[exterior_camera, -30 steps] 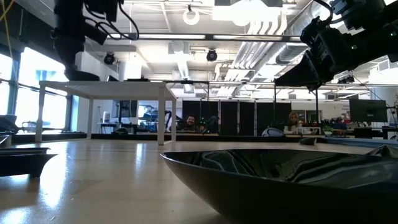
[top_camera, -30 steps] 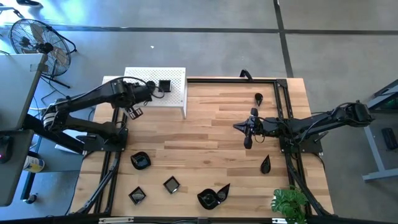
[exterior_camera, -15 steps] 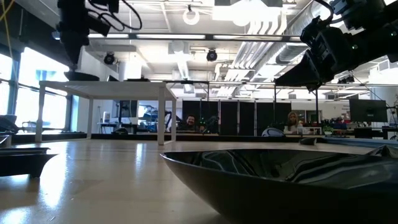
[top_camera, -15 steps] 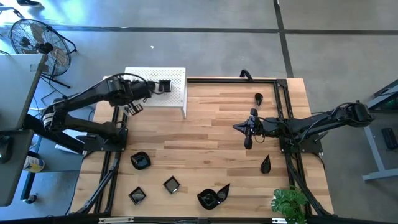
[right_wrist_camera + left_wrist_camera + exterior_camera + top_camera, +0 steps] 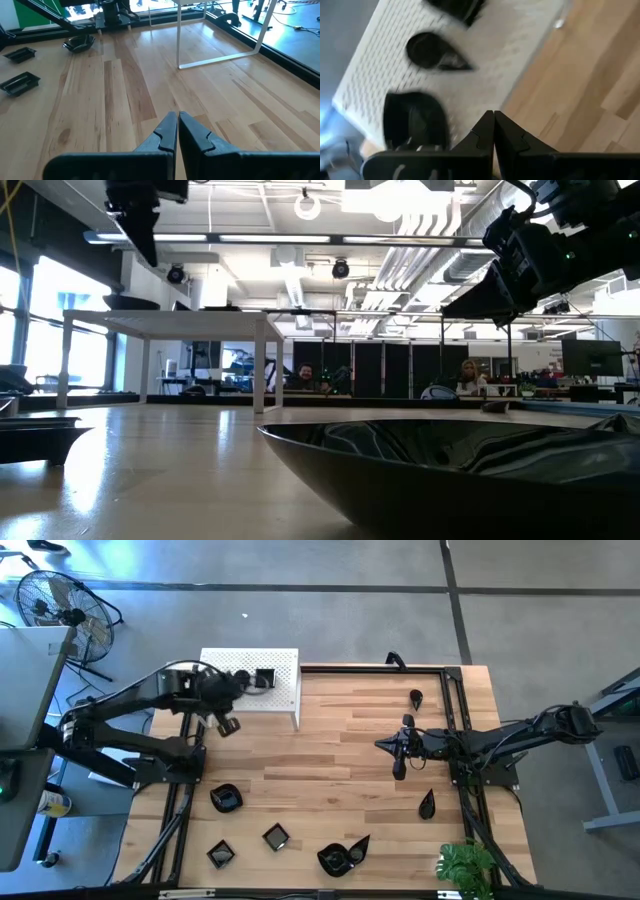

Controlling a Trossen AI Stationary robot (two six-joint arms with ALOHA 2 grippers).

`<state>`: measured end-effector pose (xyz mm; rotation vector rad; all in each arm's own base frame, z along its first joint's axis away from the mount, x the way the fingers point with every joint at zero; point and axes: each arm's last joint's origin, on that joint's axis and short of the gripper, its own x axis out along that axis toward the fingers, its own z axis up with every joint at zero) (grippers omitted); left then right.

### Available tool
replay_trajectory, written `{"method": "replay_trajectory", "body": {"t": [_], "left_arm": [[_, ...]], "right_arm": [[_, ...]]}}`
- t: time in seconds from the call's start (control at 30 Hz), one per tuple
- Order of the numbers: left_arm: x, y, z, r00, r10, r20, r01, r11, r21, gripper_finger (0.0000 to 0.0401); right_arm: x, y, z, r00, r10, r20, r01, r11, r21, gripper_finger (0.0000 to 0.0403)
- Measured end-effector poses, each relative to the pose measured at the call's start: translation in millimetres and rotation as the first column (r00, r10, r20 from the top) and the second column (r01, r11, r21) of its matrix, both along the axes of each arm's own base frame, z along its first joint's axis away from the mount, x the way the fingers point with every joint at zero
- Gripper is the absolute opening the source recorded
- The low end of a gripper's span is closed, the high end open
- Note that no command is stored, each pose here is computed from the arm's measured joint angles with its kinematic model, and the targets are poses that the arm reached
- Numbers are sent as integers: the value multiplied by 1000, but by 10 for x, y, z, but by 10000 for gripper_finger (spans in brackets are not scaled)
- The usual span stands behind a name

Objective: Pick & Place Mini shaped plates
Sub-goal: Stack the top black leaf shaped plate on top of the stacked black leaf shaped plates on the shelf

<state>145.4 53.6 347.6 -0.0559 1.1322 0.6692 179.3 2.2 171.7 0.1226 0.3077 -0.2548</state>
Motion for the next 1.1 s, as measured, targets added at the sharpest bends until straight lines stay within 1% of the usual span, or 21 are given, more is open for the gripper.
{"method": "replay_trajectory", "body": {"t": [0.1,0.2,0.43,0.63,0.7,0.77,0.9,0.93,1.03,1.1], "left_arm": [[146,-94,-18,997,-78,19,78,997,13,0],[264,-210,-58,990,-143,15,143,990,2,0],[536,-537,-233,972,-231,-38,229,972,-51,0],[674,-804,-340,948,-312,-55,308,948,-74,0],[701,-871,-389,943,-326,-67,317,942,-109,0],[751,-910,-412,943,-329,-49,318,935,-157,1],[811,-979,-484,936,-347,-50,323,908,-267,1],[840,-988,-507,938,-342,-54,315,908,-275,1],[882,-1039,-612,933,-341,-114,292,903,-314,1],[916,-1060,-667,930,-345,-125,288,897,-335,1]], "right_arm": [[0,0,-1,1000,0,0,0,1000,0,7],[0,0,-1,1000,0,0,0,1000,0,7],[0,0,-1,1000,1,-1,-1,1000,-3,7],[1,1,0,1000,1,0,-1,1000,-2,7],[1,0,2,1000,0,2,0,1000,1,7],[-1,5,7,1000,6,6,-6,1000,3,7],[2,9,6,1000,10,6,-10,1000,3,7],[3,9,6,1000,11,6,-11,1000,1,7],[2,9,1,1000,11,1,-11,1000,-2,7],[2,9,1,1000,12,0,-12,1000,-4,7]]}}
